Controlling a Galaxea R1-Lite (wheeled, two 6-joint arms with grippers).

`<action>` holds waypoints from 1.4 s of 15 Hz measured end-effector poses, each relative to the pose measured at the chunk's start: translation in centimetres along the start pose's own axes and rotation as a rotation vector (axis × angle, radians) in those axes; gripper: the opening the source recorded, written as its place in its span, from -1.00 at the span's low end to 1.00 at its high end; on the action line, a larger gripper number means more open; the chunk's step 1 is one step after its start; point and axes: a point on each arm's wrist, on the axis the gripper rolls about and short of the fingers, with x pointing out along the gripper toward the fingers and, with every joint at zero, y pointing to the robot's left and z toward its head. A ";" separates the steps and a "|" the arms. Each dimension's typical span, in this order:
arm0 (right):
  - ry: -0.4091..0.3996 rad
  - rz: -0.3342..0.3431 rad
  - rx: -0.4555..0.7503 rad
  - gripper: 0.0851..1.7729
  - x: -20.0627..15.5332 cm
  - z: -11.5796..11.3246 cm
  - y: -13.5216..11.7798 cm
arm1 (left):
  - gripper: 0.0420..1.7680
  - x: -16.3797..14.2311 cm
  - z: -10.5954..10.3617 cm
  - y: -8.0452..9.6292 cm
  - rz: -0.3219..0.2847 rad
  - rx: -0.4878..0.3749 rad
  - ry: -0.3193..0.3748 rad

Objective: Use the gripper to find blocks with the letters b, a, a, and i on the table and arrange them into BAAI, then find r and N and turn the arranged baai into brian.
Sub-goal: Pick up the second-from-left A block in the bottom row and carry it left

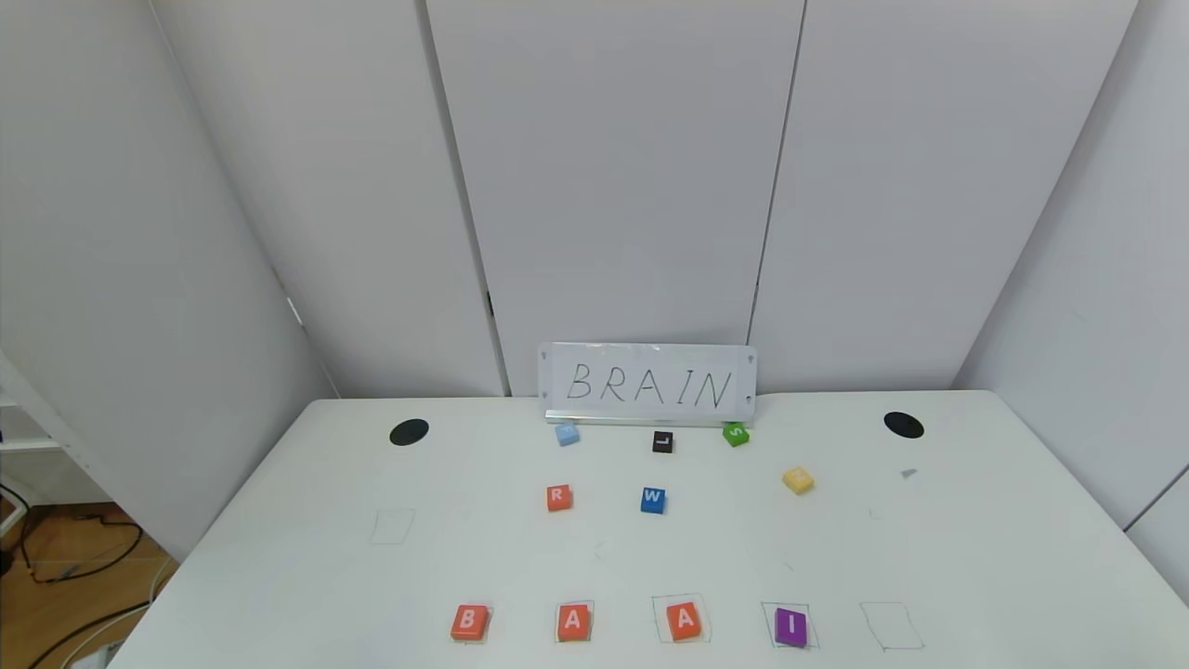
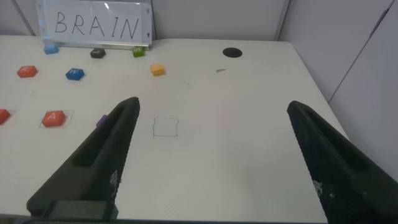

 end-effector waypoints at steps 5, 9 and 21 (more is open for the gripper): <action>0.000 0.000 0.000 0.93 0.0 0.0 0.0 | 0.94 0.0 0.0 0.0 0.000 -0.001 0.000; 0.000 0.000 0.000 0.93 0.0 0.0 0.0 | 0.94 0.0 0.0 0.0 0.000 -0.004 0.000; -0.007 -0.005 0.010 0.93 0.0 0.1 0.0 | 0.94 -0.1 0.1 0.0 -0.005 0.005 0.003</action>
